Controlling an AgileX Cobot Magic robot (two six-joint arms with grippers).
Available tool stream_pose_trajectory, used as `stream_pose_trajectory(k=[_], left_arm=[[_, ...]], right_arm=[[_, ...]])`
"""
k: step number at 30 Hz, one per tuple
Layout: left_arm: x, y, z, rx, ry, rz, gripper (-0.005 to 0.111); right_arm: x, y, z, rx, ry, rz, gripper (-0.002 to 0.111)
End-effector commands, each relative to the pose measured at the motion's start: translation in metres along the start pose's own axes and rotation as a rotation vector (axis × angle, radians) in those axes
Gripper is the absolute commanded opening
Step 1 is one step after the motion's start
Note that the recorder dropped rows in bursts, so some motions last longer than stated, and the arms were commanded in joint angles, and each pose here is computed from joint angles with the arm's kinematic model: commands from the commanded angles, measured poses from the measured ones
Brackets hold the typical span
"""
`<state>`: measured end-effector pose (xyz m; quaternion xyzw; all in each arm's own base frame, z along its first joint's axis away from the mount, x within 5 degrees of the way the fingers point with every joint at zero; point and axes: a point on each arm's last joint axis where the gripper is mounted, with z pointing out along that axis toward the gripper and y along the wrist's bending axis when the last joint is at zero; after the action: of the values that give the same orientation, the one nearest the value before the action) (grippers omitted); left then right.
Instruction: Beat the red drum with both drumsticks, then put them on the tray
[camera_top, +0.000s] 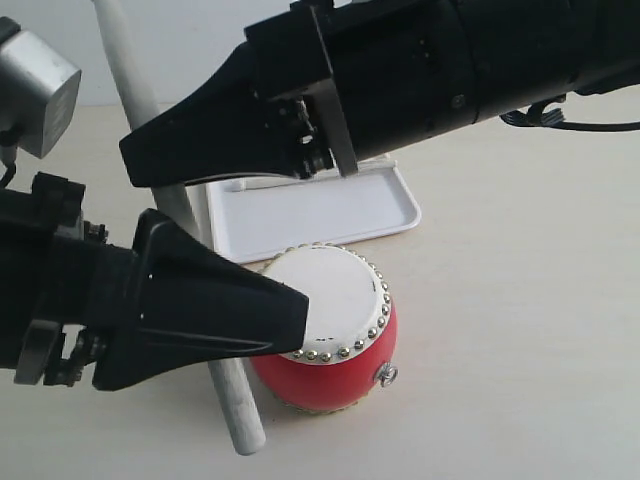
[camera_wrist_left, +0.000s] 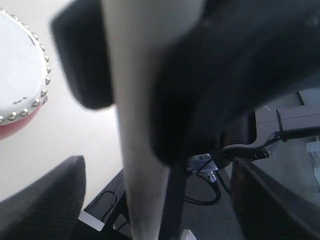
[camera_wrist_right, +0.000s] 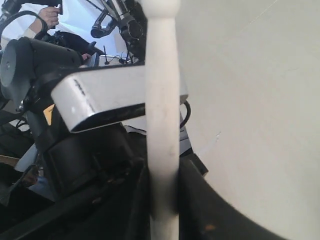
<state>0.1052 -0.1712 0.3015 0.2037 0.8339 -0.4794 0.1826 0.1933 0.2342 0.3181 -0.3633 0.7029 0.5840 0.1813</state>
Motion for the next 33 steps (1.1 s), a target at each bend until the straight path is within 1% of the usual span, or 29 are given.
stream_pose_trajectory(k=[1, 5, 6, 9, 13, 18, 23, 28, 33], left_arm=[[0.000, -0.006, -0.009, 0.009, -0.037, 0.032, 0.076], [0.002, -0.010, -0.020, -0.005, -0.079, 0.073, 0.076], [0.003, -0.009, -0.022, -0.025, -0.077, 0.076, 0.076], [0.006, -0.004, -0.024, -0.089, -0.056, 0.067, 0.076], [0.010, 0.002, -0.025, -0.152, -0.015, 0.057, 0.076], [0.012, 0.005, -0.026, -0.191, 0.016, 0.065, 0.076], [0.012, 0.009, -0.027, -0.230, 0.016, 0.059, 0.076], [0.011, 0.019, -0.030, -0.348, 0.001, 0.007, 0.076], [0.013, 0.029, -0.034, -0.469, 0.007, -0.057, 0.076]], right_arm=[[-0.004, 0.002, -0.003, 0.039, -0.048, -0.007, 0.000], [-0.008, -0.001, -0.005, 0.105, -0.091, -0.008, 0.000], [-0.009, -0.003, -0.005, 0.132, -0.100, -0.012, 0.000], [-0.010, -0.008, -0.006, 0.188, -0.114, -0.022, 0.000], [-0.013, -0.014, -0.012, 0.229, -0.144, -0.016, 0.000], [-0.018, -0.026, -0.028, 0.286, -0.186, 0.000, 0.000], [-0.017, -0.041, -0.046, 0.378, -0.171, 0.038, 0.000], [-0.013, -0.051, -0.058, 0.450, -0.132, 0.072, 0.000], [-0.012, -0.051, -0.058, 0.457, -0.121, 0.066, 0.000]])
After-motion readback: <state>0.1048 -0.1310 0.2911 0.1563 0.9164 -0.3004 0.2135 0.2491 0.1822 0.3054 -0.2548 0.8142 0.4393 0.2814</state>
